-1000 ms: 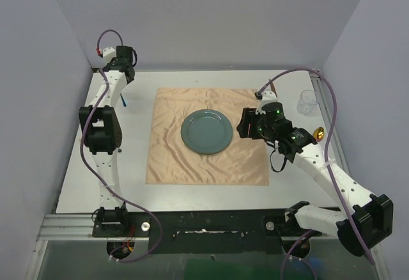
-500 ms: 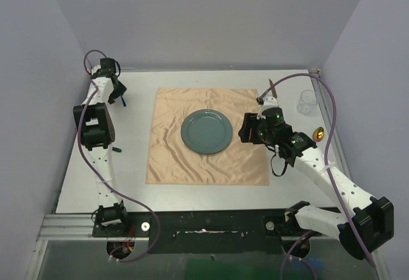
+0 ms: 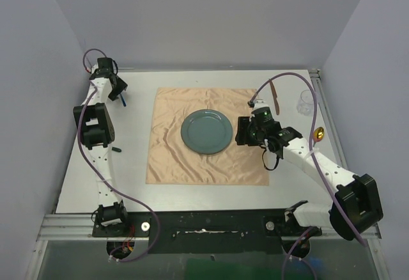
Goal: Set the dinner table for one person
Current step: Pick up the fork from the corner of the board.
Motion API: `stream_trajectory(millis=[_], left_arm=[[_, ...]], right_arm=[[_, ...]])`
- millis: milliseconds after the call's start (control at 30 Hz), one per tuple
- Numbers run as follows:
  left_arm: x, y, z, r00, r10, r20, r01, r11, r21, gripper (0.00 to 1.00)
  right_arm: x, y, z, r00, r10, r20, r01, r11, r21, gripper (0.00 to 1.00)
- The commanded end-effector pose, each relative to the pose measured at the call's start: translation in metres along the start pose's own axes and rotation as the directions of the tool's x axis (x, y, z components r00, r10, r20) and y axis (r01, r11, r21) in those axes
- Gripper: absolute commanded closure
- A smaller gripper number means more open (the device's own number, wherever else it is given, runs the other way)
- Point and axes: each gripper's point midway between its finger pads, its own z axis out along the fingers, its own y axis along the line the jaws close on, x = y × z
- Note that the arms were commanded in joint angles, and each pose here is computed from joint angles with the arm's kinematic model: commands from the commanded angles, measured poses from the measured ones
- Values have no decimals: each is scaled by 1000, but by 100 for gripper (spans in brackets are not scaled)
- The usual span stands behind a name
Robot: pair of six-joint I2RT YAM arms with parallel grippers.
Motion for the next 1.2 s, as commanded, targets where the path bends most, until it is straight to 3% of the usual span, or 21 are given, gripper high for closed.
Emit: stream_trajectory(millis=[0,300,467,567,967,1167], left_arm=[[-21,0,5,1000,-12,28,12,1000,6,52],[-1,21,22,999,25,-35,-28,996,-82,58],[12,35,29,997,51,-65,-58,991,-120,66],[15,44,30,995,78,-69,-88,985,-150,77],[22,61,35,985,147,-92,-163,965,-205,96],[22,53,30,986,148,-78,-160,971,-178,85]], right_arm=[[-22,13,1,998,6,62,-4,999,-32,45],[-25,11,-4,998,10,68,-9,1000,-17,45],[-25,9,-5,997,11,73,-10,1000,-14,45],[-25,10,-4,998,10,69,-9,1000,-17,45],[-24,12,-2,998,11,68,-9,1000,-25,46],[-21,9,0,998,8,60,-7,1000,-14,46]])
